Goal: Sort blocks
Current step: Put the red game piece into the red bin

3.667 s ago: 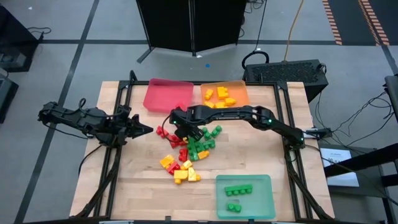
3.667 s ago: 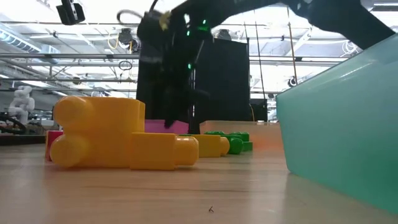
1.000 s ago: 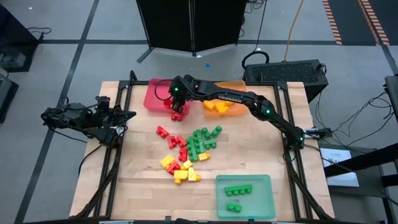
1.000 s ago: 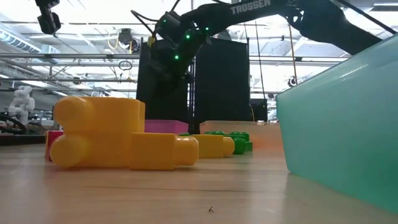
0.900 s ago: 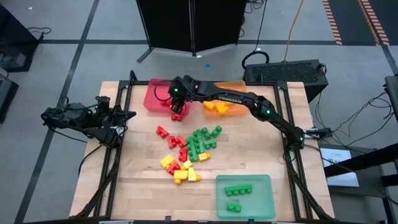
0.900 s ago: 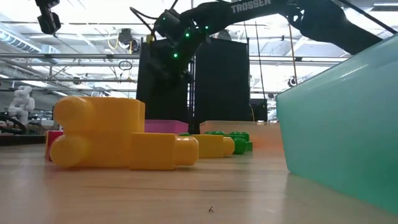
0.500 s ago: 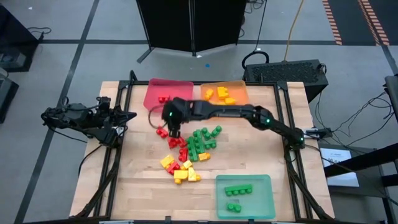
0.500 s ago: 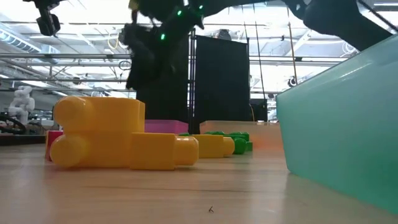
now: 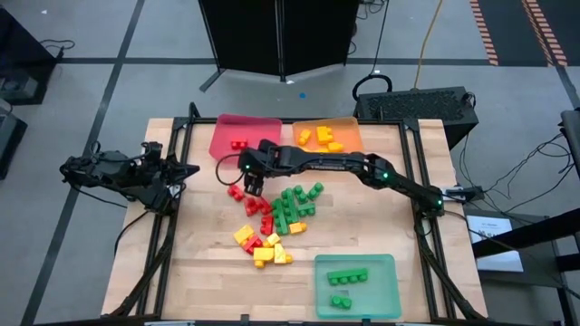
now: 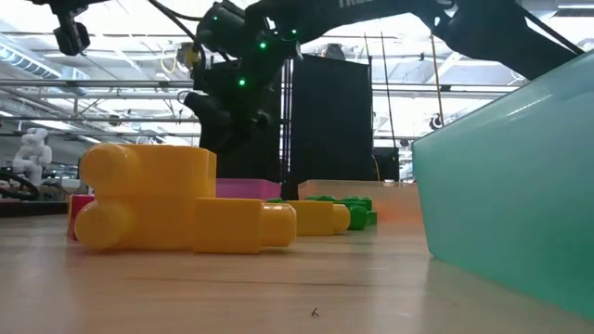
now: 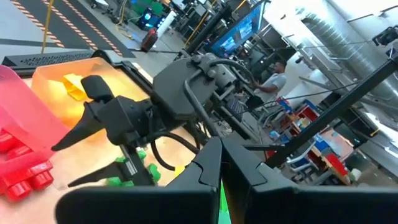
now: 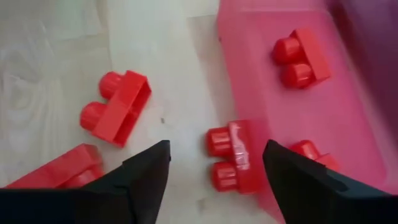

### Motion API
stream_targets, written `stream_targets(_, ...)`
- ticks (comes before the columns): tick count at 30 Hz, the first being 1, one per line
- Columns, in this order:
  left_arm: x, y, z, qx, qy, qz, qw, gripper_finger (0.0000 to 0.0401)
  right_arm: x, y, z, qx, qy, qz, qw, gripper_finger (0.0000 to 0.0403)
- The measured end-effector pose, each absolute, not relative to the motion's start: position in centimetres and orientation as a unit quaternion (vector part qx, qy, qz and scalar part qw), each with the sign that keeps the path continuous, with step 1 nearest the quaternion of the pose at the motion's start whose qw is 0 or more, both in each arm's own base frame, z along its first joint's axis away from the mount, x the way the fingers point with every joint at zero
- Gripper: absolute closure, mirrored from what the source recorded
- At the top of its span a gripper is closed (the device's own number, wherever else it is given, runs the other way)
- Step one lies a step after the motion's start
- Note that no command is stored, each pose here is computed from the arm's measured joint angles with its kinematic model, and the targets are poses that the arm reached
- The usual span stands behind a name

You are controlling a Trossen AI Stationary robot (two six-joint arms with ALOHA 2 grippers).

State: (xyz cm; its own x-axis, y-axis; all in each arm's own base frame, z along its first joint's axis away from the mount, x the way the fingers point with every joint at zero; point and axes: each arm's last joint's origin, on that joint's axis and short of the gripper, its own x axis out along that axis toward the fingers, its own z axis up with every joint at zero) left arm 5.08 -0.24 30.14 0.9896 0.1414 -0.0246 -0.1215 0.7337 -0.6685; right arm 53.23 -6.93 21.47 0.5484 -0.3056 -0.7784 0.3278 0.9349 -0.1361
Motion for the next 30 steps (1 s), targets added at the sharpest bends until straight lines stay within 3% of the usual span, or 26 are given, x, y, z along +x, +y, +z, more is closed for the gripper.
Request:
stream_targets(9,5.1,-0.2,29.9,-0.354,-0.003,0.073,0.932,0.039,53.7,-6.4,18.4,-0.002,0.471,-0.192,0.861,0.015)
stream_targets(30,5.1,-0.2,29.6,-0.349,0.01,0.078,0.934,0.039,54.0,-8.6,16.1,0.042,0.473,-0.21,0.855,0.0151)
